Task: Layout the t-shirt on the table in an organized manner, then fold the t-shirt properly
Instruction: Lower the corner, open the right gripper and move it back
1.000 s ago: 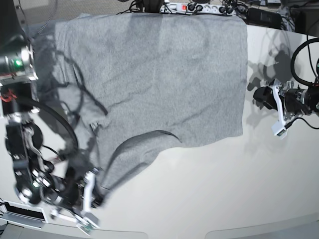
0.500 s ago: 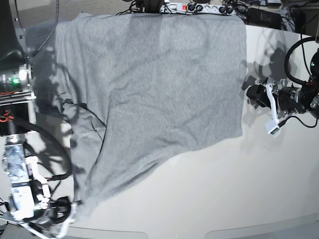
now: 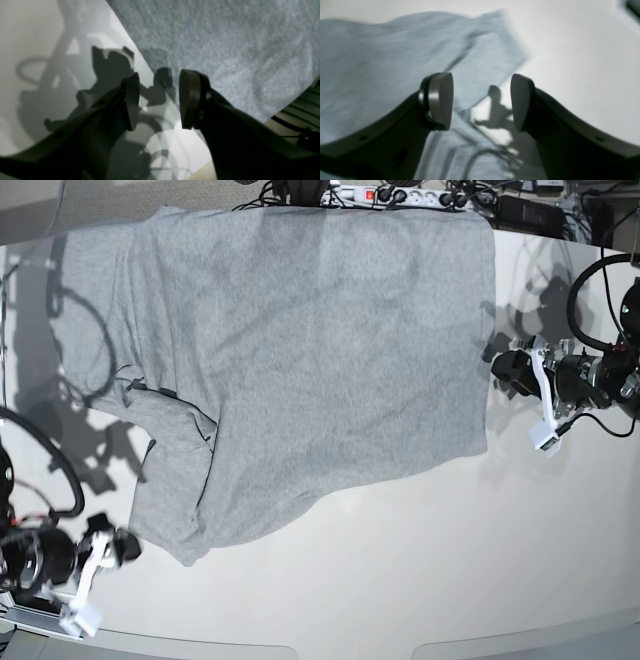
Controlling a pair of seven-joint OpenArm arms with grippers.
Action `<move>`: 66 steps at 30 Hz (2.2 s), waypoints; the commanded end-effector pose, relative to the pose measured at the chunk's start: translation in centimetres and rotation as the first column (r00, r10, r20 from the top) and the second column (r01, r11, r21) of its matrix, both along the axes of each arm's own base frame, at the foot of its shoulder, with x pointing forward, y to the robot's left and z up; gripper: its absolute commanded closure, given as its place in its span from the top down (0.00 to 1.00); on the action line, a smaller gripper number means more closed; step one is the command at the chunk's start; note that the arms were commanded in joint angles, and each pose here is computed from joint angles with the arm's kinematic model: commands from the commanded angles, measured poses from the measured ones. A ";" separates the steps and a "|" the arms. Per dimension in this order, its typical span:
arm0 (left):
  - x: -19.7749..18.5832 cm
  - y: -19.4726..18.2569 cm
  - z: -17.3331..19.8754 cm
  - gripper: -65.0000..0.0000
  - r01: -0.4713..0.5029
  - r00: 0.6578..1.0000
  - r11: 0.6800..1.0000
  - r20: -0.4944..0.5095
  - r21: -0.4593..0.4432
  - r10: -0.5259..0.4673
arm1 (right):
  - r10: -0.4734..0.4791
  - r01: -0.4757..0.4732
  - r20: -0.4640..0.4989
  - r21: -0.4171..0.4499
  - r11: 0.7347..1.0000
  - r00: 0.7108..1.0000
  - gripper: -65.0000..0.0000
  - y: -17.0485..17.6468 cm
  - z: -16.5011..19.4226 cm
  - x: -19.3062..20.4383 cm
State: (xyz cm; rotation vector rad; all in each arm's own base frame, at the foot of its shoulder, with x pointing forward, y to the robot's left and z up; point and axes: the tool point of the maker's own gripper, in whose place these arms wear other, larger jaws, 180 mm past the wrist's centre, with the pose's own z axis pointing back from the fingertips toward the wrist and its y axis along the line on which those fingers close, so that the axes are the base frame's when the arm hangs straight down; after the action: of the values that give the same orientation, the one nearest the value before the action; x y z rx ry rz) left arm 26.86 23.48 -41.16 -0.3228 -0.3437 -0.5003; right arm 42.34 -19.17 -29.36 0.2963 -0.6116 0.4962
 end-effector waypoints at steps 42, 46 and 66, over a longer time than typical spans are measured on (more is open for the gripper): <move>1.3 1.1 1.2 0.42 -0.002 0.999 0.999 0.049 0.034 0.001 | -0.106 0.142 0.162 -0.227 0.964 0.981 0.00 0.7 -15.5 -2.5; 1.3 1.1 1.2 0.42 -0.003 0.999 1.000 0.049 0.031 0.001 | -0.287 0.347 0.218 -0.328 0.878 0.933 0.00 -3.3 -15.1 -1.8; 1.5 1.2 1.3 0.34 -0.003 0.999 0.999 0.052 0.036 0.001 | 0.018 -0.018 0.003 -0.009 1.000 1.000 0.00 1.8 -6.9 0.8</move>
State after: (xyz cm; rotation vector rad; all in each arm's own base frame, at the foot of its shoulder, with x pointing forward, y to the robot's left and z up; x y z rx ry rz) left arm 26.98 24.02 -41.31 -0.2887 -0.3388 -0.5144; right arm 41.20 -16.56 -38.64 0.3216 -0.5409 0.5203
